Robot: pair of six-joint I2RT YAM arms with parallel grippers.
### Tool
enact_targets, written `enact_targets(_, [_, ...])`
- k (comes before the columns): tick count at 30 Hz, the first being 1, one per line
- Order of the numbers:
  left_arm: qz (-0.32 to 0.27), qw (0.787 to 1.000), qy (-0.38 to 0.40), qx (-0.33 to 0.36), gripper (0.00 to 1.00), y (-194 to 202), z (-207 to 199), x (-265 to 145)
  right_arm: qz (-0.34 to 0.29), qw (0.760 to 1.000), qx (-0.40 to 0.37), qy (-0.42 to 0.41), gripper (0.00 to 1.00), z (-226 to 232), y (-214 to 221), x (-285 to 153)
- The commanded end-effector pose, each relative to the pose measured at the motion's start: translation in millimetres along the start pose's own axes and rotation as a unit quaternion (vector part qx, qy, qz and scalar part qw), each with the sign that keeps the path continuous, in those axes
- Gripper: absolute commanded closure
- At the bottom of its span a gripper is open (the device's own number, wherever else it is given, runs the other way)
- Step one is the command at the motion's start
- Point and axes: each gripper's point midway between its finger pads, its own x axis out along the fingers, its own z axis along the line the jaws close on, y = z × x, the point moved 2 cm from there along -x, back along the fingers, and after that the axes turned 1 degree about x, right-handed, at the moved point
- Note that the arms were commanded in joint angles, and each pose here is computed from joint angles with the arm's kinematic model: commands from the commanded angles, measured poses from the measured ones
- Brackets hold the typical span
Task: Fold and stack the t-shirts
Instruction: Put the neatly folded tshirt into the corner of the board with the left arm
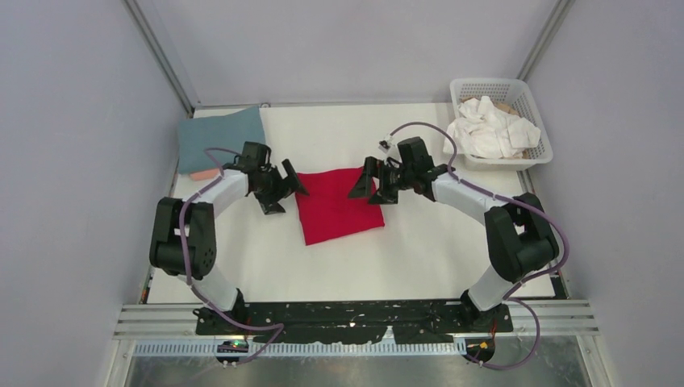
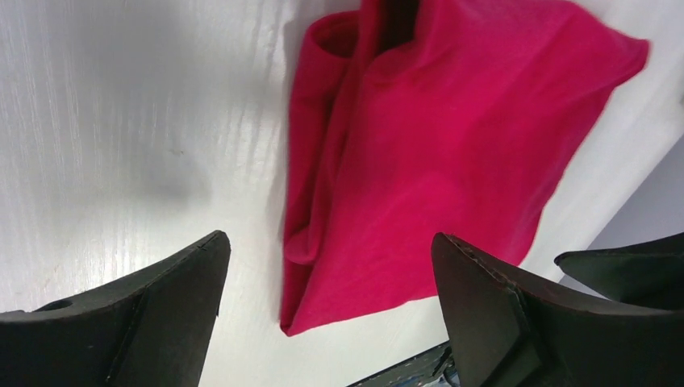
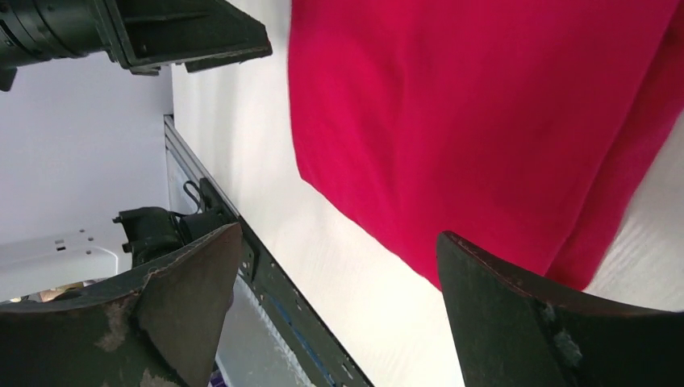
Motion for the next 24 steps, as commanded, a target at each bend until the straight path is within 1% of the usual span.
enact_targets(1, [0.019, 1.0, 0.018, 0.018, 0.07, 12, -2, 21, -0.016, 0.999, -0.018, -0.026, 0.05, 12, 2, -16])
enact_targets(3, [0.028, 0.999, 0.015, 0.022, 0.12, 17, -5, 31, -0.022, 0.999, -0.023, -0.01, 0.05, 7, 4, -21])
enact_targets(5, [0.04, 0.999, 0.01, 0.026, 0.2, 23, -9, 40, -0.036, 0.999, -0.021, 0.011, 0.05, 1, 0, -29])
enact_targets(10, [0.056, 0.997, -0.054, 0.013, 0.34, 37, -3, 61, -0.089, 0.995, -0.006, 0.036, 0.05, -16, -16, -59])
enact_targets(14, [0.068, 0.995, -0.077, 0.012, 0.53, 45, -8, 74, -0.126, 0.989, -0.001, 0.076, 0.05, -35, -24, -83])
enact_targets(16, [0.066, 0.992, -0.109, 0.025, 0.73, 45, -8, 77, -0.139, 0.987, -0.002, 0.086, 0.05, -40, -26, -93])
enact_targets(17, [0.066, 0.989, -0.125, 0.033, 0.92, 41, -9, 77, -0.144, 0.985, -0.002, 0.09, 0.05, -44, -27, -97])
enact_targets(18, [0.062, 0.988, -0.138, 0.041, 1.0, 37, -9, 75, -0.15, 0.985, -0.008, 0.091, 0.05, -43, -28, -101])
enact_targets(20, [0.036, 0.983, -0.167, 0.071, 1.0, 18, -11, 69, -0.161, 0.982, -0.015, 0.097, 0.05, -44, -30, -107])
enact_targets(23, [-0.031, 0.962, -0.221, 0.156, 1.0, -30, -20, 47, -0.168, 0.98, -0.025, 0.101, 0.05, -43, -31, -111])
enact_targets(24, [-0.035, 0.955, -0.227, 0.185, 1.0, -43, -27, 40, -0.17, 0.979, -0.028, 0.104, 0.05, -44, -32, -112])
